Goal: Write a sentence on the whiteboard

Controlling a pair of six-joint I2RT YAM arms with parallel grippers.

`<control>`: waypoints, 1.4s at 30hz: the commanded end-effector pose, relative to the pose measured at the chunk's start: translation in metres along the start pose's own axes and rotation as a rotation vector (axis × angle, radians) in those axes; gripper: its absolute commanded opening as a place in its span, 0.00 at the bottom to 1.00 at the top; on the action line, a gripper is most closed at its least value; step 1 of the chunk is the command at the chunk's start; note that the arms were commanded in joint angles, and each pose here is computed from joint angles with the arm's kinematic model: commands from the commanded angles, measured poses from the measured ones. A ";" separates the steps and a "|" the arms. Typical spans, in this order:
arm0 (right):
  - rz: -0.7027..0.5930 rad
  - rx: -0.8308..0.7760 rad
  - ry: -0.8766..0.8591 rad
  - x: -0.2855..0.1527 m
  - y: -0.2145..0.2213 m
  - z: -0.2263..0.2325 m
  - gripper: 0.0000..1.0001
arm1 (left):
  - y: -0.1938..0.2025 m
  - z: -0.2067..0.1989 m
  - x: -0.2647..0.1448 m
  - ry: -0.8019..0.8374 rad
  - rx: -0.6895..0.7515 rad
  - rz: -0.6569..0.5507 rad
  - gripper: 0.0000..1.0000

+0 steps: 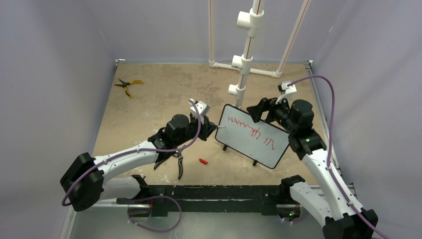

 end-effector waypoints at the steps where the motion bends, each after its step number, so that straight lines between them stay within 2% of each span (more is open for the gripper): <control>1: -0.036 -0.028 -0.033 0.001 -0.010 0.006 0.94 | -0.014 0.000 0.004 -0.002 -0.010 -0.058 0.00; 17: -0.035 -0.029 -0.037 0.001 -0.009 0.007 0.94 | -0.008 0.009 0.003 -0.070 -0.009 -0.028 0.00; 42: -0.038 -0.029 -0.037 0.001 -0.009 0.007 0.94 | 0.010 0.005 0.005 -0.046 -0.030 0.039 0.00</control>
Point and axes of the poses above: each gripper's point midway between its finger pads, its own x axis out along the fingers, its own z axis along the line the jaws close on, y = z × x, the point moved 5 cm from there along -x, back along the fingers, and after that the axes turned 10 degrees about x, right-handed, at the moved point
